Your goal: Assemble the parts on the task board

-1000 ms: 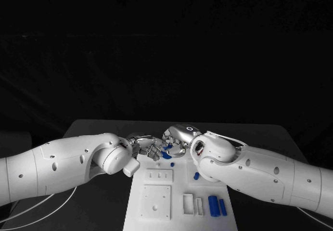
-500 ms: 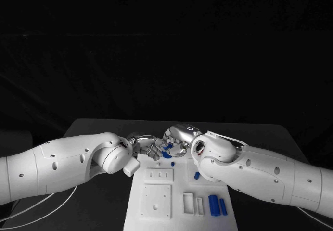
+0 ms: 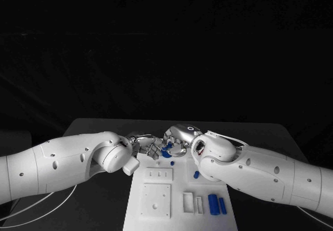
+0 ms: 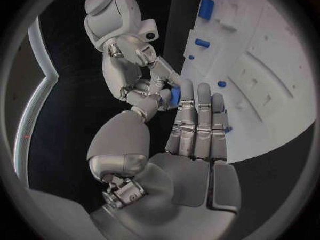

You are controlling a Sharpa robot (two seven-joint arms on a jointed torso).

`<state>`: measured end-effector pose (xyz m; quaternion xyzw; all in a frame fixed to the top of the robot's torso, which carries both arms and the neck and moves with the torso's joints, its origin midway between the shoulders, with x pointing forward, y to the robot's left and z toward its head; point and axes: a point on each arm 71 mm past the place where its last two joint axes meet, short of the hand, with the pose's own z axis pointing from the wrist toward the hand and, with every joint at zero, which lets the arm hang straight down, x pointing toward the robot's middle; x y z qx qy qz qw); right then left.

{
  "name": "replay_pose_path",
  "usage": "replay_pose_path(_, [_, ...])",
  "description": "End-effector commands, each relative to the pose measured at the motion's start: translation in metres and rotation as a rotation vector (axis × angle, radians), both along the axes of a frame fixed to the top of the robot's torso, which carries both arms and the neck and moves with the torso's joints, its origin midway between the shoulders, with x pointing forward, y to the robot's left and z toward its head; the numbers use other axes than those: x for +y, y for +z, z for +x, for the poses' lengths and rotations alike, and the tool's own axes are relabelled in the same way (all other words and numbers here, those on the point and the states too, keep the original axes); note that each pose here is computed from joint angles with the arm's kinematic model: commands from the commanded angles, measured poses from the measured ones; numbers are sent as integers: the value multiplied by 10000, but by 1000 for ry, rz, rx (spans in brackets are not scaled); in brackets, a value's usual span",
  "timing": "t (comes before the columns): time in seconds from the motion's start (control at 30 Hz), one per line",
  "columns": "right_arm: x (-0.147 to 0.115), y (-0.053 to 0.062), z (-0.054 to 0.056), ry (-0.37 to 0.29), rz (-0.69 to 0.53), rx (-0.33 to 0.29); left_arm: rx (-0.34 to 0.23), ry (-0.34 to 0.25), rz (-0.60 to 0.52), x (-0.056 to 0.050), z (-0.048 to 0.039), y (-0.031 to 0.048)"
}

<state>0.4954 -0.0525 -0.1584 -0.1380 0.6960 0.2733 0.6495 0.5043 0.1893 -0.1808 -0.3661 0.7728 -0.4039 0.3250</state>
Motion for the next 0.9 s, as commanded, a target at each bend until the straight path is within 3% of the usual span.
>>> replay_pose_path(0.03, [2,-37,-7,2,-26,11,-13,-10,-1,-10,9,28])
replay_pose_path(0.9, [-32,-63,29,-12,-5,23,-80,-24,121,2,20,33])
